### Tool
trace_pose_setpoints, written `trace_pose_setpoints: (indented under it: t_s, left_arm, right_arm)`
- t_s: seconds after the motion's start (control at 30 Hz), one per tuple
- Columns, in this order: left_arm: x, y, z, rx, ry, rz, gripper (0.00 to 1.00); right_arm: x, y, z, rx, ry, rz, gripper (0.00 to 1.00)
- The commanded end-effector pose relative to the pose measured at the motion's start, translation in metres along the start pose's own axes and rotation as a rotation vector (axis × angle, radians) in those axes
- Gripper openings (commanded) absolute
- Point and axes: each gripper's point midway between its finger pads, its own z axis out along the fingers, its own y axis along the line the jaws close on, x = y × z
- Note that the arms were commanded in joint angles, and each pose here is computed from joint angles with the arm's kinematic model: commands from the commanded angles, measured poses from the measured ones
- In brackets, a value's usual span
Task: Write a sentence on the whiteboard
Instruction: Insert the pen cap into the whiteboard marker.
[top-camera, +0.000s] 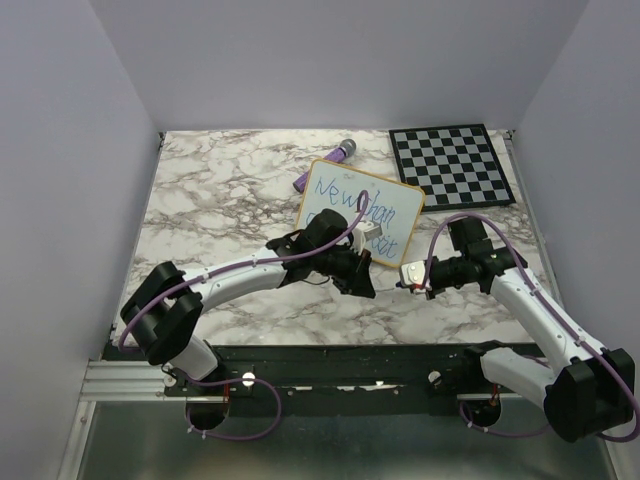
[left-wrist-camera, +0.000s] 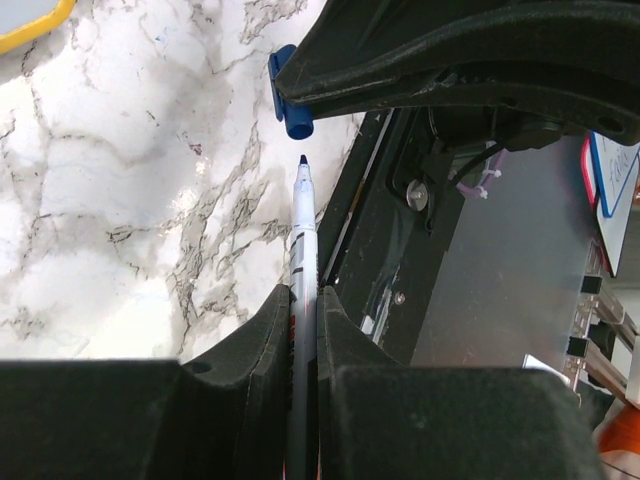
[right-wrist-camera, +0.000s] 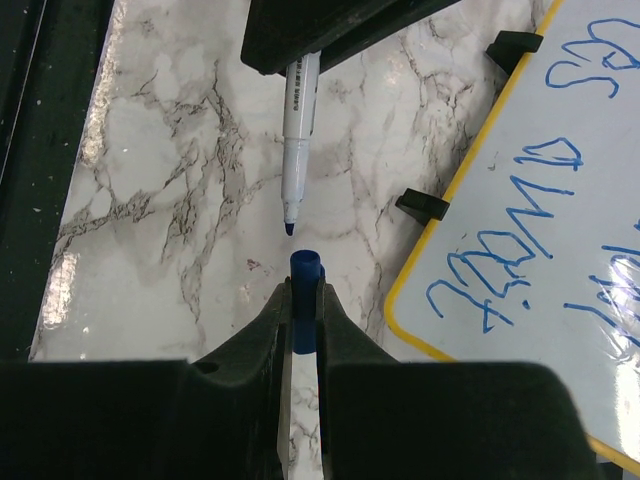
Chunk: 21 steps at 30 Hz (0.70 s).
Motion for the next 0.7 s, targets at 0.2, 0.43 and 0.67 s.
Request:
trace_pose_setpoints:
  t_s: [0.2, 0.43, 0.67]
  left_arm:
    - [-0.023, -0.011, -0.004, 0.008, -0.053, 0.044, 0.0]
    - [-0.024, -0.008, 0.001, 0.005, -0.043, 0.038, 0.0]
    - [-0.023, -0.005, 0.001, -0.009, -0.038, 0.04, 0.0]
  right_arm:
    - [0.001, 0.001, 0.002, -0.003, 0.0, 0.0, 0.11]
    - [-0.001, 0.002, 0.002, -0.006, -0.006, 0.001, 0.11]
    - [0.0, 0.001, 0.002, -0.006, -0.005, 0.012, 0.11]
